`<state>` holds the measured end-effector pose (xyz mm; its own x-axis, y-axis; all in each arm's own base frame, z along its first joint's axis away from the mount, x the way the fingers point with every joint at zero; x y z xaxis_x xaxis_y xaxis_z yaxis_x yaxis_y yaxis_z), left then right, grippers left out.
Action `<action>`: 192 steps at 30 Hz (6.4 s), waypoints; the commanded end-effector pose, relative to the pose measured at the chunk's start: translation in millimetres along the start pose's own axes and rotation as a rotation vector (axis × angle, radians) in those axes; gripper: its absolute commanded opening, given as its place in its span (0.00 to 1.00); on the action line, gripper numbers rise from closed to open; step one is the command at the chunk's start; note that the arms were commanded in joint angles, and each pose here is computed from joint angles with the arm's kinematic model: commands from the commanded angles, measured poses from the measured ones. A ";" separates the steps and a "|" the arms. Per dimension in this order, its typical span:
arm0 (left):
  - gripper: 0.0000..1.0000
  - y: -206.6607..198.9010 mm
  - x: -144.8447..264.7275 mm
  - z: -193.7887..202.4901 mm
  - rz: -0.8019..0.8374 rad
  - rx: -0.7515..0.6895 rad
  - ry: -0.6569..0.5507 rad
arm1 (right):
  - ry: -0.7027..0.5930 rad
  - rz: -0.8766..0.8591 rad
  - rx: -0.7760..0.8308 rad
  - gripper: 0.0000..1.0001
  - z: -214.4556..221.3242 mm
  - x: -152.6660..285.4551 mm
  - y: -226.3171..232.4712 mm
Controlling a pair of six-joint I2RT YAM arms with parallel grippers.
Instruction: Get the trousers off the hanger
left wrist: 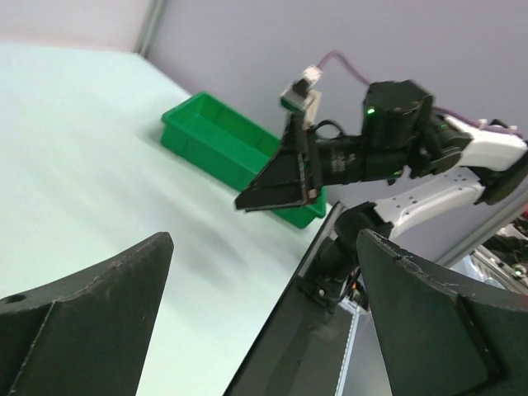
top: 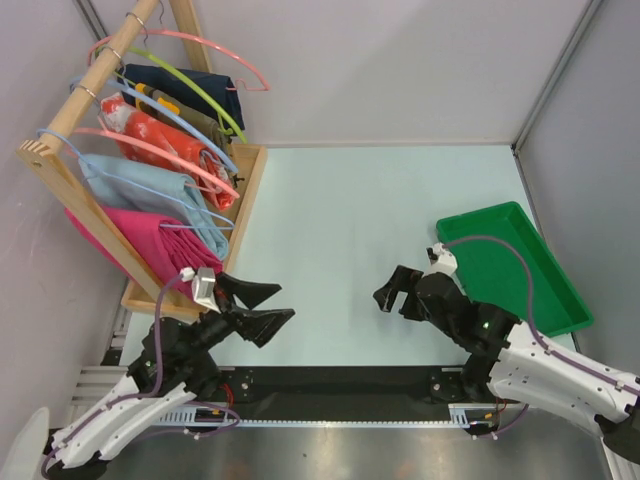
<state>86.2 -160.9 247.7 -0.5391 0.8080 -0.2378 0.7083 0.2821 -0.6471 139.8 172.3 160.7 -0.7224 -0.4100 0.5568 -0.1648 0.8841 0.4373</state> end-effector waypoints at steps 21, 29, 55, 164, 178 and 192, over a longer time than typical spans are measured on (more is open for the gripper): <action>0.96 -64.3 26.0 -139.3 -0.277 -0.047 -0.262 | -0.178 -0.219 0.112 1.00 -61.4 67.9 24.7; 0.91 -100.5 18.8 -180.4 -0.257 0.007 -0.313 | -0.155 -0.225 0.119 1.00 -59.9 62.7 29.0; 0.68 -83.1 5.1 -237.4 -0.620 0.070 -0.573 | -0.156 -0.269 0.071 1.00 -59.2 69.1 32.6; 0.00 -143.0 -35.9 -234.4 -0.119 -0.250 -0.386 | -0.126 -0.285 0.054 1.00 -48.9 65.2 33.4; 0.00 -148.1 12.3 -167.2 0.053 -0.124 -0.103 | -0.068 -0.405 0.236 1.00 -43.9 80.4 43.2; 0.01 -161.9 34.2 -92.1 0.424 0.051 0.207 | 0.011 -0.564 0.319 1.00 -48.4 75.5 90.3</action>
<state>23.7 -126.3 391.6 -0.3603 0.9106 -0.2025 0.7248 0.1366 -0.6752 100.4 194.0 236.2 -0.4619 -0.7735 0.4340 -0.6475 0.6284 0.4311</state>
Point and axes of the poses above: each gripper's point midway between its finger pads, its own x axis back along the fingers, its own y axis along the line the jaws close on, z = x × y, the point moved 5 cm from there along x, back along the fingers, and after that the axes turned 10 degrees about x, right-handed, at the moved point
